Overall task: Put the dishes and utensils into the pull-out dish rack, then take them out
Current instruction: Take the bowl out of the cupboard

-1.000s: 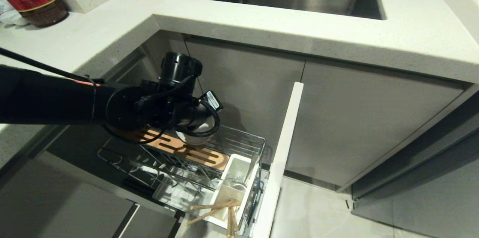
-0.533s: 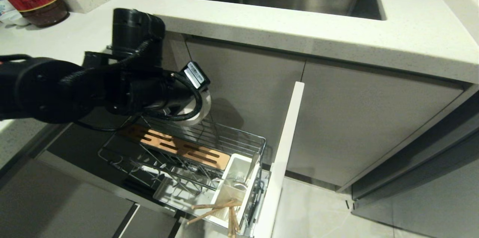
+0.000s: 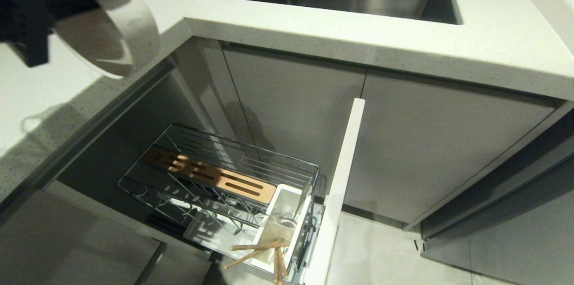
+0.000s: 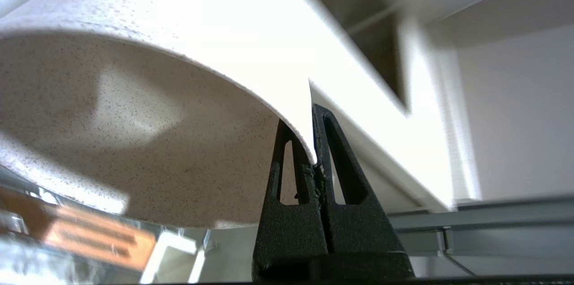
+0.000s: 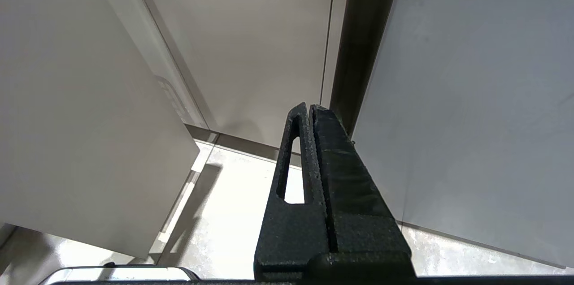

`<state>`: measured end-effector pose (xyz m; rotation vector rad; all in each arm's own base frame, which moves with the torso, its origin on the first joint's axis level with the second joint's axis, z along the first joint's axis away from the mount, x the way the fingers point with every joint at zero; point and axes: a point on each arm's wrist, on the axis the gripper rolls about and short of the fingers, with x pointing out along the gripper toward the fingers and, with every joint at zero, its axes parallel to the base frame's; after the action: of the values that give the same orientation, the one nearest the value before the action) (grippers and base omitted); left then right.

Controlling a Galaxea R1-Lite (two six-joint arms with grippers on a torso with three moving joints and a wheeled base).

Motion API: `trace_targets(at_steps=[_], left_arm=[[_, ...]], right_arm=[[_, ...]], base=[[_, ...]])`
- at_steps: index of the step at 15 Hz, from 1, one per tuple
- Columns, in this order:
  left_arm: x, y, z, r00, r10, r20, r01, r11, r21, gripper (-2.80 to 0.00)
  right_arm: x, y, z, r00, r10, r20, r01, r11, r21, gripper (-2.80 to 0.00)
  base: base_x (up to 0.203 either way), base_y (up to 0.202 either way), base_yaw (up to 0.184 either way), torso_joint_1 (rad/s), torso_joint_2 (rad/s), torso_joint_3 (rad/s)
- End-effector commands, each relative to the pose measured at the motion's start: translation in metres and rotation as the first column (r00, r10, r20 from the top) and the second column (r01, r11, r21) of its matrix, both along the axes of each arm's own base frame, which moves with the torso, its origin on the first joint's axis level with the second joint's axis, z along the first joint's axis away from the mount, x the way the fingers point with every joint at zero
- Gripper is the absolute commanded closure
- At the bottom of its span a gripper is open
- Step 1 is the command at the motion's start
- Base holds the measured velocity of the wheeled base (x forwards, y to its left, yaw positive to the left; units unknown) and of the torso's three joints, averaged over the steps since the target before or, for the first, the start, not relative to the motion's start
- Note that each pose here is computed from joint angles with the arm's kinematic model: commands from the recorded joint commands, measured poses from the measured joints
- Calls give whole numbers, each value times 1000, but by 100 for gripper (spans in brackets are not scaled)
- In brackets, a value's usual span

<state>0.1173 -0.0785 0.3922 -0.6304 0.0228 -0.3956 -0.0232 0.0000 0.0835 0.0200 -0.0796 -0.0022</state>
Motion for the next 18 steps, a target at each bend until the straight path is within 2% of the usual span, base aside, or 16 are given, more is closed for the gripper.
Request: trace_targets(at_steps=[1,3,5,6,8,10,11,12,14,15,16,18], left_arm=[[-58,47,23,977,72,202,-73,997,-1,0],[-72,63,27,939,196,284,-222,973,64,0],[-80,72,30,885,317,340,-378,917,129,0],[-81,76,31,850,390,355,-464,873,153,0],[-82,83,32,753,543,372,-633,752,182,0],[-84,90,32,643,669,373,-761,612,215,0],[-84,92,30,608,709,358,-794,558,241,0],[-83,96,26,590,747,307,-805,514,296,0],[-79,100,12,613,778,142,-736,496,460,0],[-74,104,6,618,785,49,-678,500,540,0],[-66,110,3,604,797,-31,-630,501,593,0],[-52,122,-3,541,829,-142,-560,481,675,0]], right_arm=[[2,0,-7,1000,0,-26,0,1000,0,0],[2,0,-7,1000,0,-26,0,1000,0,0],[2,0,-7,1000,0,-26,0,1000,0,0],[2,0,-7,1000,0,-26,0,1000,0,0],[2,0,-7,1000,0,-27,0,1000,0,0],[2,0,-7,1000,0,-26,0,1000,0,0],[2,0,-7,1000,0,-26,0,1000,0,0],[2,0,-7,1000,0,-26,0,1000,0,0],[2,0,-7,1000,1,-27,-1,1000,0,0],[2,0,-7,1000,0,-26,0,1000,0,0],[2,0,-7,1000,0,-26,0,1000,0,0],[2,0,-7,1000,0,-27,0,1000,0,0]], base=[[0,0,0,0,0,0],[0,0,0,0,0,0],[0,0,0,0,0,0],[0,0,0,0,0,0],[0,0,0,0,0,0],[0,0,0,0,0,0],[0,0,0,0,0,0],[0,0,0,0,0,0],[0,0,0,0,0,0],[0,0,0,0,0,0],[0,0,0,0,0,0],[0,0,0,0,0,0]])
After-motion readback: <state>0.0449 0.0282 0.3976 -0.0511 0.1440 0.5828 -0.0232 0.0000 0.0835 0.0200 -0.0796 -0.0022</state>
